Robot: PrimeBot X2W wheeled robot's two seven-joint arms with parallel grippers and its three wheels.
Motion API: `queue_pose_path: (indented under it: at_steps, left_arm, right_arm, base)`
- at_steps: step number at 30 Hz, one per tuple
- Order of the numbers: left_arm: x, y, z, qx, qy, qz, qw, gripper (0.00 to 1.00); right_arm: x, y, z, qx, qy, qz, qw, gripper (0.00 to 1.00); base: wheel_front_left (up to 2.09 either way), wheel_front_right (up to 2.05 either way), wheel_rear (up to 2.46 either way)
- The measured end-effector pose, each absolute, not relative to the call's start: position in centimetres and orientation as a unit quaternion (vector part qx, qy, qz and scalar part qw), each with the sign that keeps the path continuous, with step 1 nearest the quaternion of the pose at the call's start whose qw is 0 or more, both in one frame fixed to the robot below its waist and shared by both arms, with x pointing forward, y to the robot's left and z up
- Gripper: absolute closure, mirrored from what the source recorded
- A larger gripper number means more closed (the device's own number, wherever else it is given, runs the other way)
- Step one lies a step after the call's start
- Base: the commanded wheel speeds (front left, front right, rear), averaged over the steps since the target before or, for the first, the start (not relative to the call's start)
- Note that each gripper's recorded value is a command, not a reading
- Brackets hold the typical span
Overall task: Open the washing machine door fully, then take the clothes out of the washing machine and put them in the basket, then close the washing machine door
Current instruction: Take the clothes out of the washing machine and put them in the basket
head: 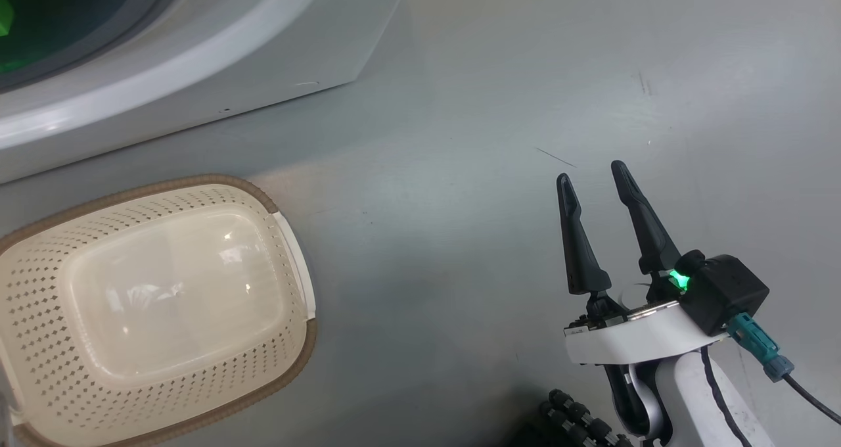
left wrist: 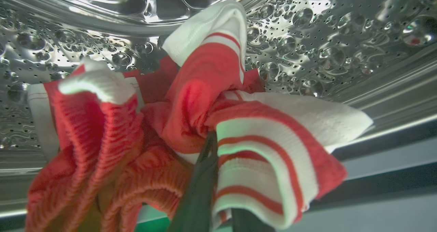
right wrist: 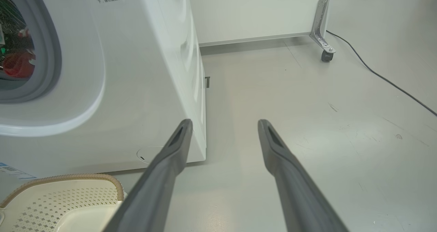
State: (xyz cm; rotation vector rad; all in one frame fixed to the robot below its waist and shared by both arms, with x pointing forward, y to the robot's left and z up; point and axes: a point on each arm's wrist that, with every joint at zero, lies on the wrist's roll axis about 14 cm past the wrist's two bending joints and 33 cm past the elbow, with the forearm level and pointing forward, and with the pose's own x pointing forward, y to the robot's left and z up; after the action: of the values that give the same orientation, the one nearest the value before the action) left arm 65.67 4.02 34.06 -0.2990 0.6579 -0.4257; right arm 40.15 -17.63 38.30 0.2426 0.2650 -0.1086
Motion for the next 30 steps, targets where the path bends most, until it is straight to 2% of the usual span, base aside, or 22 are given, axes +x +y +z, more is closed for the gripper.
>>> queue_pose_path:
  at_steps: [6,14,30]
  left_arm:
    - [65.9,4.3,34.5,-0.14,0.298,-0.204,0.922,1.0]
    - [66.1,5.2,36.6,-0.119,0.23,-0.199,0.945,1.0]
    - [62.0,6.7,40.1,-0.161,0.118,-0.171,0.965,1.0]
  right_arm:
    - [40.4,-17.6,38.3,0.12,0.13,-0.054,0.983,0.0]
    - [40.9,-17.4,38.3,0.117,0.125,-0.049,0.984,0.0]
    - [41.7,-15.2,39.5,0.107,0.105,-0.004,0.989,0.0]
  base:
    - [0.0,0.0,0.0]
    - [0.0,0.0,0.0]
    - [0.0,0.0,0.0]
